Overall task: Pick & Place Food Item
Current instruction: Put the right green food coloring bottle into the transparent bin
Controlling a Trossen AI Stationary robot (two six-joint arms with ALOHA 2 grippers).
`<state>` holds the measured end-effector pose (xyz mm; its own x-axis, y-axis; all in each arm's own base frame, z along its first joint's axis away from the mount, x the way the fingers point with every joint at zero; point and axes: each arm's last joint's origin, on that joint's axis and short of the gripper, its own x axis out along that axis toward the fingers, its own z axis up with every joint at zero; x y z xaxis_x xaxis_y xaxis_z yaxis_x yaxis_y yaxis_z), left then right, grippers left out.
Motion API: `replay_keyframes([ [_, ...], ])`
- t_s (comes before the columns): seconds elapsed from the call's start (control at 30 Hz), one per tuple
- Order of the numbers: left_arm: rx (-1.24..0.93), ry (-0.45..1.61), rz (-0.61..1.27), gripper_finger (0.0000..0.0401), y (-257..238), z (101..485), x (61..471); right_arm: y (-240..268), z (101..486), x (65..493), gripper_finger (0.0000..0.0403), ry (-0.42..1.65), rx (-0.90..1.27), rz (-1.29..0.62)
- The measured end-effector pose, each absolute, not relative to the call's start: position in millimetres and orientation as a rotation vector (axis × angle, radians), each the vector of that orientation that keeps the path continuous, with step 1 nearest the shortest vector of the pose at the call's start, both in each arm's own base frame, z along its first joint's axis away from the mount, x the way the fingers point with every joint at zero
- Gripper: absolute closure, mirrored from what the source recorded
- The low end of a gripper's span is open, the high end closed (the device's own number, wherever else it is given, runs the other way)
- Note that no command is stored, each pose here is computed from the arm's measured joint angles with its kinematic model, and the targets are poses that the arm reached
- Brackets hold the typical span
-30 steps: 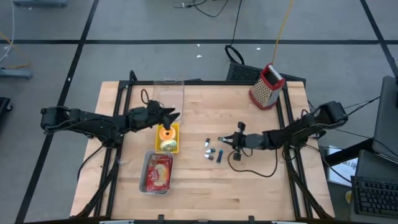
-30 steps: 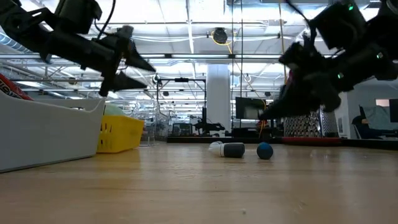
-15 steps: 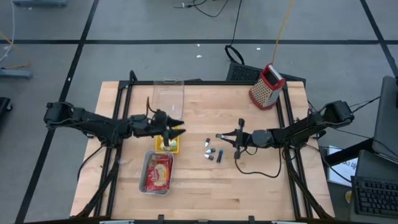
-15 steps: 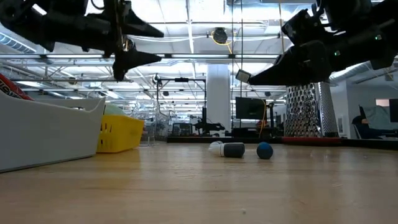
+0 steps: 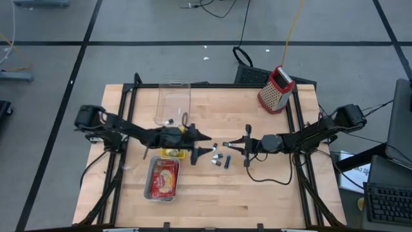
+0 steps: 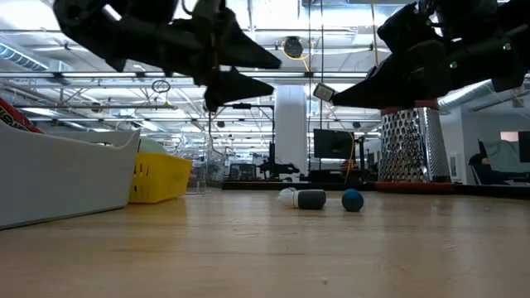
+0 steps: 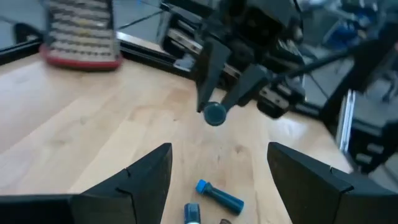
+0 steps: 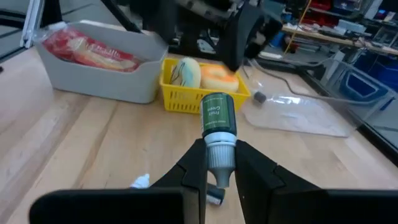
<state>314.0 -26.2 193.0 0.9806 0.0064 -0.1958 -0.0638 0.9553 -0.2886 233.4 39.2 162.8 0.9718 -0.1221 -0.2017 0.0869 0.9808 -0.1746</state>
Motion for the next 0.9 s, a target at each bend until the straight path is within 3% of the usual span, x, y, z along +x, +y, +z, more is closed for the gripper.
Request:
replay_keyframes([
  [0.47,-0.059,0.219,0.002,0.0135,-36,176,380,40,163,234,0.0357,0.211,-0.163,-0.091],
  [0.77,0.002,0.217,0.003,0.0135,-36,176,384,40,162,233,0.0357,0.22,-0.161,-0.066],
  [0.9,0.018,0.217,0.004,0.0154,-36,176,384,40,162,233,0.0357,0.216,-0.16,-0.066],
])
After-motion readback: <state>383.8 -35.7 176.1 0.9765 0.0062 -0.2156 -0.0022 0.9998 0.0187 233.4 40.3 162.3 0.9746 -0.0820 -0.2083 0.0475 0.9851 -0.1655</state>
